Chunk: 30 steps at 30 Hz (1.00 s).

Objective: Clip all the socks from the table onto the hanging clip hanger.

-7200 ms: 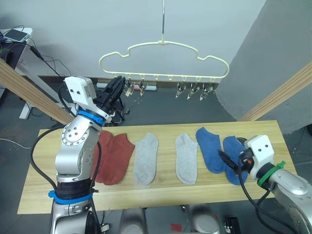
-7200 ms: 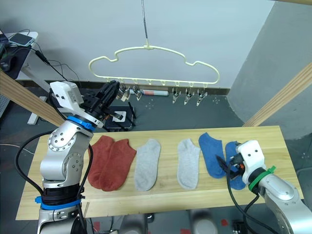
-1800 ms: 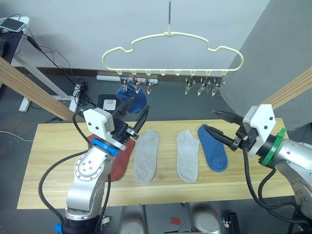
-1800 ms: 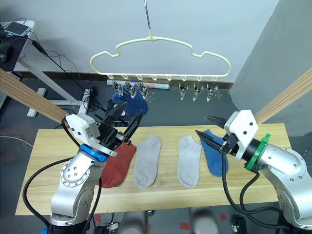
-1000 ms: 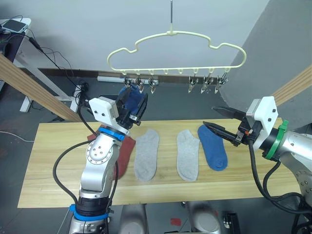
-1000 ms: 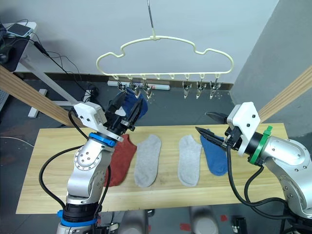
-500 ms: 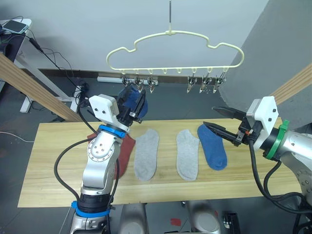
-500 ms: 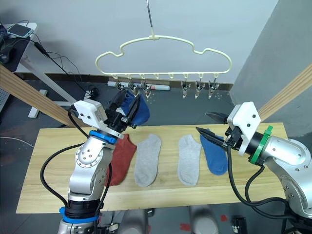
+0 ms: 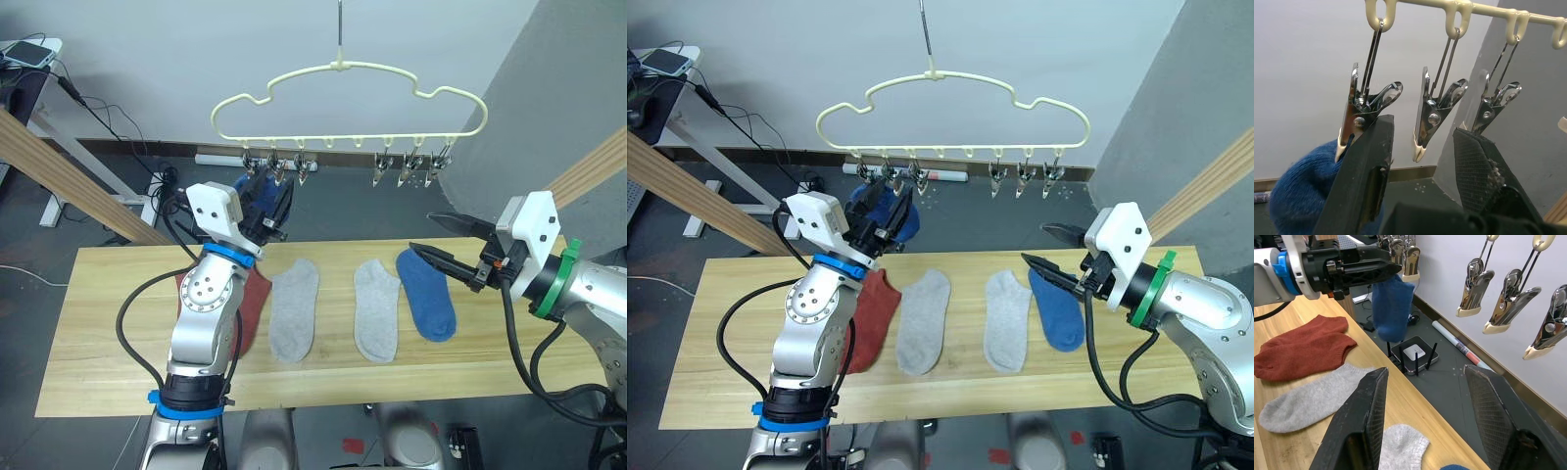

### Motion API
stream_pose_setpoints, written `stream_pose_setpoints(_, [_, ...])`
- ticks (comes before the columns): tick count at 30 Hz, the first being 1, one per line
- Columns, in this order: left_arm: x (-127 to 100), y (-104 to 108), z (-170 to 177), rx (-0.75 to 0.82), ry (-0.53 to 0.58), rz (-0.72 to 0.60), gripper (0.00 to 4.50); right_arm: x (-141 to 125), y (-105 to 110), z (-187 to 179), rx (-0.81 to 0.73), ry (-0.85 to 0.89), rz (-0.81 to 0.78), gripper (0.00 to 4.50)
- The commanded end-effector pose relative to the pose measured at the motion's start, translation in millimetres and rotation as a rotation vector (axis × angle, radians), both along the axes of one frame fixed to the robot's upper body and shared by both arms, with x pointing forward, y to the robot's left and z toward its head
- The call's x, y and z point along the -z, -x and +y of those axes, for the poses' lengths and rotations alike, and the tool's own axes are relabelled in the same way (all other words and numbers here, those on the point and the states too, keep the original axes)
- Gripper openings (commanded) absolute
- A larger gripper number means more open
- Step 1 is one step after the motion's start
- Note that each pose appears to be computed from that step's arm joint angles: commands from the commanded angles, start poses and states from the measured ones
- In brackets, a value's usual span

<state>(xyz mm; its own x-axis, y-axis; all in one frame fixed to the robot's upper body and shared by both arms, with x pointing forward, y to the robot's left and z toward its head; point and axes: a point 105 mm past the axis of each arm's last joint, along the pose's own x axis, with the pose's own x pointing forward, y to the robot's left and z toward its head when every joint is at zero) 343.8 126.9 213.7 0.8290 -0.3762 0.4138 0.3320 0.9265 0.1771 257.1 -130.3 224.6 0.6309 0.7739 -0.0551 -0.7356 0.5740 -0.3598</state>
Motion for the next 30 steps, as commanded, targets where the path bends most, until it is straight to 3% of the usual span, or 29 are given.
stream_pose_setpoints(1, [-16, 4, 2, -0.014, 0.022, -0.072, 2.17, -12, 5, 2, -0.023, -0.002, -0.05, 2.58])
stream_pose_setpoints(25, [-39, 1, -1, -0.01, 0.055, -0.132, 2.17, -12, 3, 4, -0.037, -0.004, -0.045, 2.58])
stream_pose_setpoints(28, [-38, 1, -1, -0.012, 0.053, -0.13, 1.68, -12, 3, 4, -0.039, -0.006, -0.046, 2.58])
stream_pose_setpoints(30, [-38, 1, 0, -0.013, 0.054, -0.126, 1.08, -13, 3, 4, -0.04, -0.007, -0.046, 2.58])
